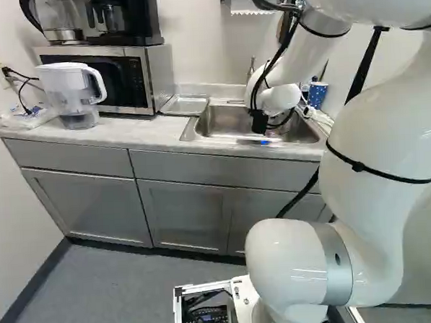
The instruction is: Rinse the cup and place it in the tray
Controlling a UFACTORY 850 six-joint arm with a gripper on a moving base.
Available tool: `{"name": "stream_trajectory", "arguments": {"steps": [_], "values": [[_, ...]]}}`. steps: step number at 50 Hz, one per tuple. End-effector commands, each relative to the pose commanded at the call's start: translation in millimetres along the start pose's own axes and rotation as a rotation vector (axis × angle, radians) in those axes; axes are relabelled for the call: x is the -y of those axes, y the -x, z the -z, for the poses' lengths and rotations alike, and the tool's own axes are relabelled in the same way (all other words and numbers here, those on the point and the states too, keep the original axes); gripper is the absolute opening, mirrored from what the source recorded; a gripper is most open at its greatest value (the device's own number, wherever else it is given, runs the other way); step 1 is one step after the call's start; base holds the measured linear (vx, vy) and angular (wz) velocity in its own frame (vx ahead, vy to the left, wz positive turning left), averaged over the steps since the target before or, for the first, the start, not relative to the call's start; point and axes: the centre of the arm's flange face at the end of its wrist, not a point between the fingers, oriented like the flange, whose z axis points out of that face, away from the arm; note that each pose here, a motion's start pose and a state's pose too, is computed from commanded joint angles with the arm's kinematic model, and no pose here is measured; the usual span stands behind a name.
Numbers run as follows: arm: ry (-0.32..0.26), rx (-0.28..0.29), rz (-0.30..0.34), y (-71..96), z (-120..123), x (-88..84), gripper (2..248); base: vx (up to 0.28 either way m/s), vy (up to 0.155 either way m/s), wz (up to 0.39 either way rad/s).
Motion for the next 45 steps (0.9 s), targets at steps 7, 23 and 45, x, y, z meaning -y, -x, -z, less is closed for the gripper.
{"name": "stream_trajectory", "arguments": {"steps": [7,23,45], "values": [[0.0,0.0,0.0,0.0,0.0,0.0,125,0.0,0.0,0.0],[0.0,0.0,0.0,0.0,0.0,0.0,125,0.0,0.0,0.0],[0.0,0.0,0.0,0.0,0.0,0.0,125,0.0,0.0,0.0]]}}
